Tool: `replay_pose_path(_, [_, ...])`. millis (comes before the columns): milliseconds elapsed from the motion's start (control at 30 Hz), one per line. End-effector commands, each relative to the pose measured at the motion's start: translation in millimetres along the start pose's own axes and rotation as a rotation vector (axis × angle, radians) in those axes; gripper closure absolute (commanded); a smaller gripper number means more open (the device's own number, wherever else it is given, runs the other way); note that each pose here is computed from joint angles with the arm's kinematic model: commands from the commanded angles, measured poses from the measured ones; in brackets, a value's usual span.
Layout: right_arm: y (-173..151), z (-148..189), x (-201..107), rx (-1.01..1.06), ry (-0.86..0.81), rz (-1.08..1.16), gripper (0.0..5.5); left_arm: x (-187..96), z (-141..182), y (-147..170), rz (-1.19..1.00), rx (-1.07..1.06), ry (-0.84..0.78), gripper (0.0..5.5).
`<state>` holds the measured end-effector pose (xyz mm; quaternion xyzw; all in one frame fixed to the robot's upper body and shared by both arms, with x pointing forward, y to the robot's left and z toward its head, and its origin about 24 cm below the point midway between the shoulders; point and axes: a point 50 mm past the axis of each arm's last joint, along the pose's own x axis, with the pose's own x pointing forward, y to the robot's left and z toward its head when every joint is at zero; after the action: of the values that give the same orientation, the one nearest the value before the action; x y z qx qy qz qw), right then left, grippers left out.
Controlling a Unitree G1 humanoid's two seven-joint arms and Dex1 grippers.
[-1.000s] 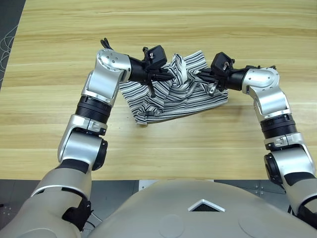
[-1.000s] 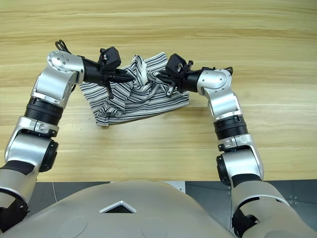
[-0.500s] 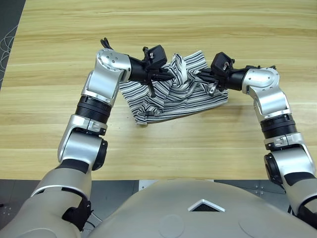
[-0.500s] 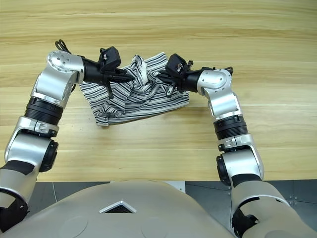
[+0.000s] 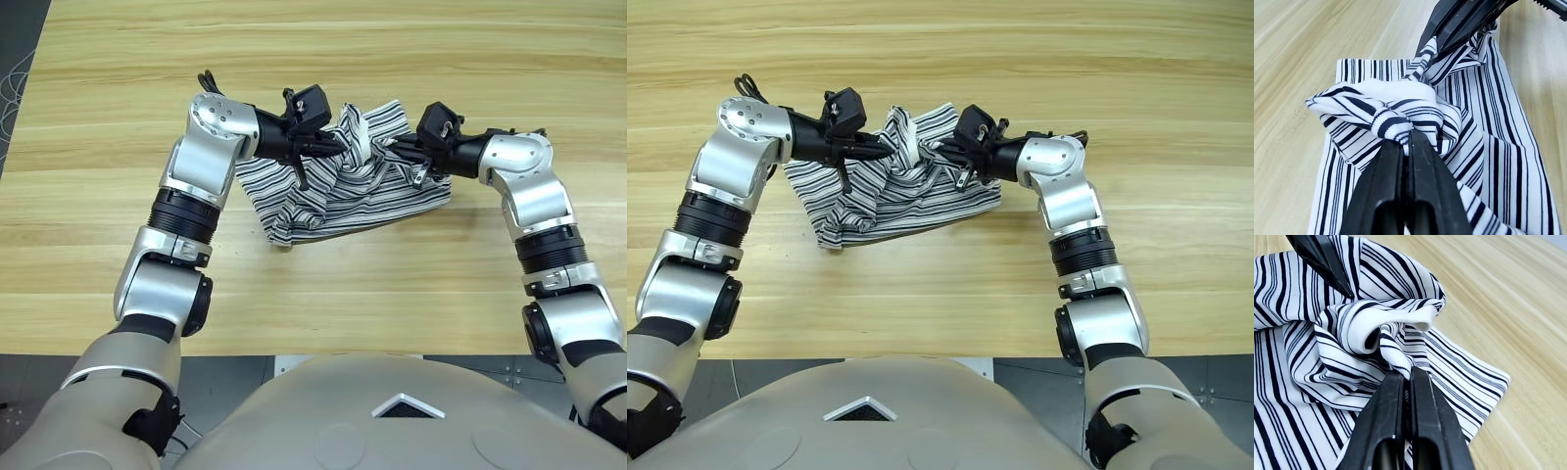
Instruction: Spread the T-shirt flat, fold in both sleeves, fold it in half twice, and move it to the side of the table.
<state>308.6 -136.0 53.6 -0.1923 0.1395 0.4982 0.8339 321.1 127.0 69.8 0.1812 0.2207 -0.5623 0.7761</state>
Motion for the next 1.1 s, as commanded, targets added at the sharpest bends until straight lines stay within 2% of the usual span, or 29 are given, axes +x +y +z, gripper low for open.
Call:
replay_pose_path(33, [-4.1,3.6,-0.6,-0.016,-0.004,-0.009,5.36,-1.2,4.0,2.4,0.005,0.013,-0.007,5.40])
replay_pose_path(1100, [-3.7,0.7,-2.6,-0.011,-0.004,-0.024,5.36,-1.4,-3.3,3.0,0.010,-0.004,-0.006,5.40])
